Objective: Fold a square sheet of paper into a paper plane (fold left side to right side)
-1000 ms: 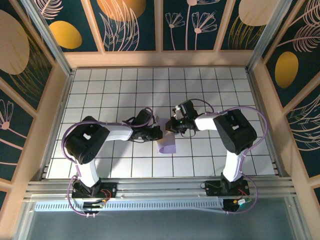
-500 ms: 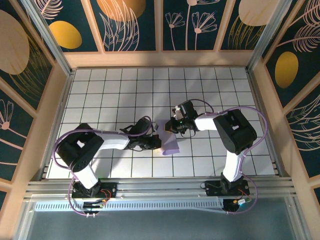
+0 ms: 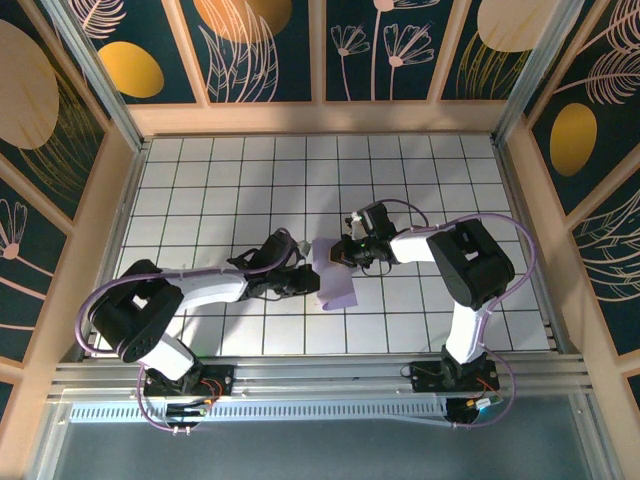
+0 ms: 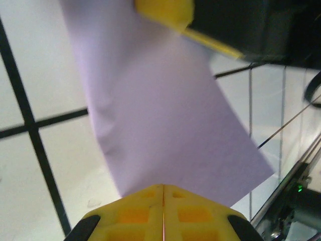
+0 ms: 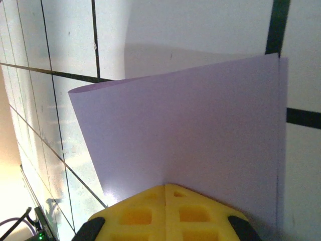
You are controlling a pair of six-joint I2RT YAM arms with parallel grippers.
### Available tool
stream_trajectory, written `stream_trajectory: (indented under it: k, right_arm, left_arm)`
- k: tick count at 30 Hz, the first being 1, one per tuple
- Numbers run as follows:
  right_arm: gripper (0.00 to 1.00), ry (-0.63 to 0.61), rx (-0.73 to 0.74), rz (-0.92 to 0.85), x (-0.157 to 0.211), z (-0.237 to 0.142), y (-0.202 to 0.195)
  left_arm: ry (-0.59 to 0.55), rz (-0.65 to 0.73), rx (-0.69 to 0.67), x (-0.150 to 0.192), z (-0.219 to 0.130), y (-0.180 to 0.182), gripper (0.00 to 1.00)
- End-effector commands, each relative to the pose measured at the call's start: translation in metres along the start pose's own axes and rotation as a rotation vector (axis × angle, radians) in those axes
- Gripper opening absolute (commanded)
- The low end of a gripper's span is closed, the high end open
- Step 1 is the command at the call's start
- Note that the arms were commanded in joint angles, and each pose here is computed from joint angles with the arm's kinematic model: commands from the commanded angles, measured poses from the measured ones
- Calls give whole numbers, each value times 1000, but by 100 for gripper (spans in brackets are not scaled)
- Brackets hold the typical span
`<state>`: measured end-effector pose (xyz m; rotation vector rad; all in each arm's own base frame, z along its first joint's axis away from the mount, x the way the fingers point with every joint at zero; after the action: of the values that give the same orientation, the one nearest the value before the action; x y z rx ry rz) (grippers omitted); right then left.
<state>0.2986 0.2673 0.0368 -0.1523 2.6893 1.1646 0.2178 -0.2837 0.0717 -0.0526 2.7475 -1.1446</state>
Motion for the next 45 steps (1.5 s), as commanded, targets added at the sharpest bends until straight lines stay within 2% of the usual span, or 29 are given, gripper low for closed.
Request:
stream_trajectory:
  k: [1, 8, 15, 23, 33, 45]
  right_arm:
    - [0, 48, 145, 83, 24, 2, -37]
    - [0, 49, 140, 83, 25, 3, -36]
    - [0, 55, 141, 86, 28, 3, -37]
    - [0, 54, 144, 86, 29, 2, -38]
    - [0, 58, 153, 89, 29, 3, -40]
    - [0, 61, 156, 89, 31, 2, -41]
  left_arm:
    - [-7, -6, 38, -10, 5, -11, 8]
    - [68, 1, 75, -5, 28, -14, 7]
    - [114, -16, 28, 9, 44, 1, 7]
    - [150, -56, -6, 29, 42, 22, 7]
    - [254, -23, -38, 60, 34, 31, 7]
    - [309, 21, -66, 70, 23, 30, 8]
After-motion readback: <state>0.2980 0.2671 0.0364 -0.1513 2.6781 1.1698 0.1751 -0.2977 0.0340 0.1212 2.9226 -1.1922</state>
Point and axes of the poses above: each hand's point on the last joint's axis, 136 mm out from that joint toward the fingers, its own z axis out along the fingers, its own y axis along the line the jaws close on, x = y × z, the point moved 3 cm from there along -z, back along the fingers, and after that the axes turned 5 degrees about -z, right-handed, at the moved point
